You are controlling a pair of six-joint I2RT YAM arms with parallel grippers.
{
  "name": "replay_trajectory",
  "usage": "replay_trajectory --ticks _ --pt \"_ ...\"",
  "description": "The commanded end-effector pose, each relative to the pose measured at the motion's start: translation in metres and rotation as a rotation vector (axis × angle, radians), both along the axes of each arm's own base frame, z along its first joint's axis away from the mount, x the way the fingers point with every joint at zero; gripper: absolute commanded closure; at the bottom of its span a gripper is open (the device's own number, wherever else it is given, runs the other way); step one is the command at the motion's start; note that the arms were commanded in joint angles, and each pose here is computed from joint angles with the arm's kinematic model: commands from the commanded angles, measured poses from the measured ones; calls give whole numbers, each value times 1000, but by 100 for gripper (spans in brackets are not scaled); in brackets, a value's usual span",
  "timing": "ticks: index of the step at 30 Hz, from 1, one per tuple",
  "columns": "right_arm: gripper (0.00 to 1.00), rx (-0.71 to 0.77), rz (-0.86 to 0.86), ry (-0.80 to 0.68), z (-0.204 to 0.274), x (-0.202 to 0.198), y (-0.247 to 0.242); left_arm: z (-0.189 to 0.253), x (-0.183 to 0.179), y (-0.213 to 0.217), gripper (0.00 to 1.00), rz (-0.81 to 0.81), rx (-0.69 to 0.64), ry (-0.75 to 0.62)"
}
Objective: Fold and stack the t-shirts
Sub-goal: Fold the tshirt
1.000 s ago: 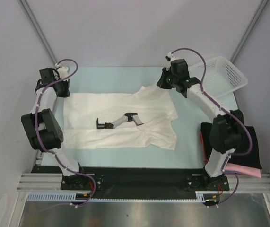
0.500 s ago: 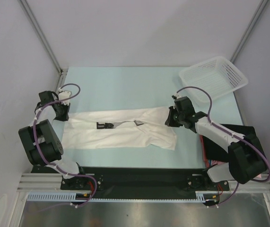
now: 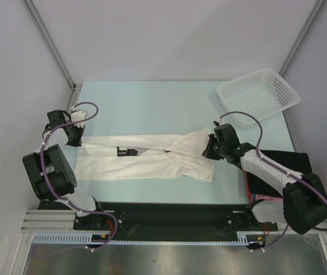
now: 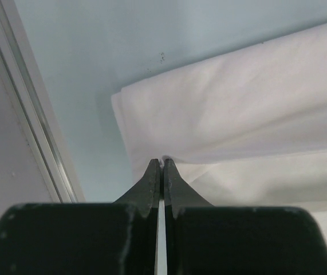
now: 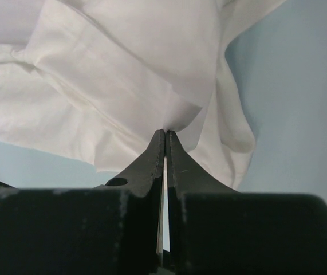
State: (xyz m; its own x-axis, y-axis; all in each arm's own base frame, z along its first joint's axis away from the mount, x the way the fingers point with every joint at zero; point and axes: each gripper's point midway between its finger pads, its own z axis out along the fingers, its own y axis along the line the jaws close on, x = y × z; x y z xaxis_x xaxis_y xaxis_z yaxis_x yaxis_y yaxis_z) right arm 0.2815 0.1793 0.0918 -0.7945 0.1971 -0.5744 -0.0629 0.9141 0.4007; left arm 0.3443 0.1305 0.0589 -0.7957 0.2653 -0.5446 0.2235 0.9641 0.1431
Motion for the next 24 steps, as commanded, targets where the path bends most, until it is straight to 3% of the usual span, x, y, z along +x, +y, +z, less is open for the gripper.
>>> replay_trajectory --ticks 1,3,4,5,6,7,8,11,14,17,20,24 --pt "100 8 -40 71 -22 -10 1 16 19 16 100 -12 65 -62" --pt "100 7 -56 107 -31 -14 1 14 18 19 98 -13 75 -51" --pt "92 0 -60 118 -34 -16 -1 14 19 19 95 -14 78 -50" --pt "82 -5 -63 131 -36 -17 -1 14 17 20 77 -16 80 -46" --pt "60 -15 -67 140 -37 -17 -3 17 16 21 67 -18 80 -49" --pt "52 -32 -74 151 -35 -19 -5 19 14 19 57 -29 65 -44" --pt "49 -59 -93 142 -32 -17 -11 22 13 19 36 -38 63 -47" --pt "45 -92 -123 99 -14 -14 -22 43 9 19 19 -65 21 -77" --pt "43 -79 -162 46 11 -12 -28 83 11 12 14 -117 -52 -142" --pt "36 -94 -221 71 12 -21 -40 88 25 13 21 -53 -39 -151" --pt "34 -96 -246 139 -8 -37 -45 66 44 25 30 36 28 -78" --pt "34 -56 -252 178 -31 -39 -37 22 67 35 22 102 23 11"
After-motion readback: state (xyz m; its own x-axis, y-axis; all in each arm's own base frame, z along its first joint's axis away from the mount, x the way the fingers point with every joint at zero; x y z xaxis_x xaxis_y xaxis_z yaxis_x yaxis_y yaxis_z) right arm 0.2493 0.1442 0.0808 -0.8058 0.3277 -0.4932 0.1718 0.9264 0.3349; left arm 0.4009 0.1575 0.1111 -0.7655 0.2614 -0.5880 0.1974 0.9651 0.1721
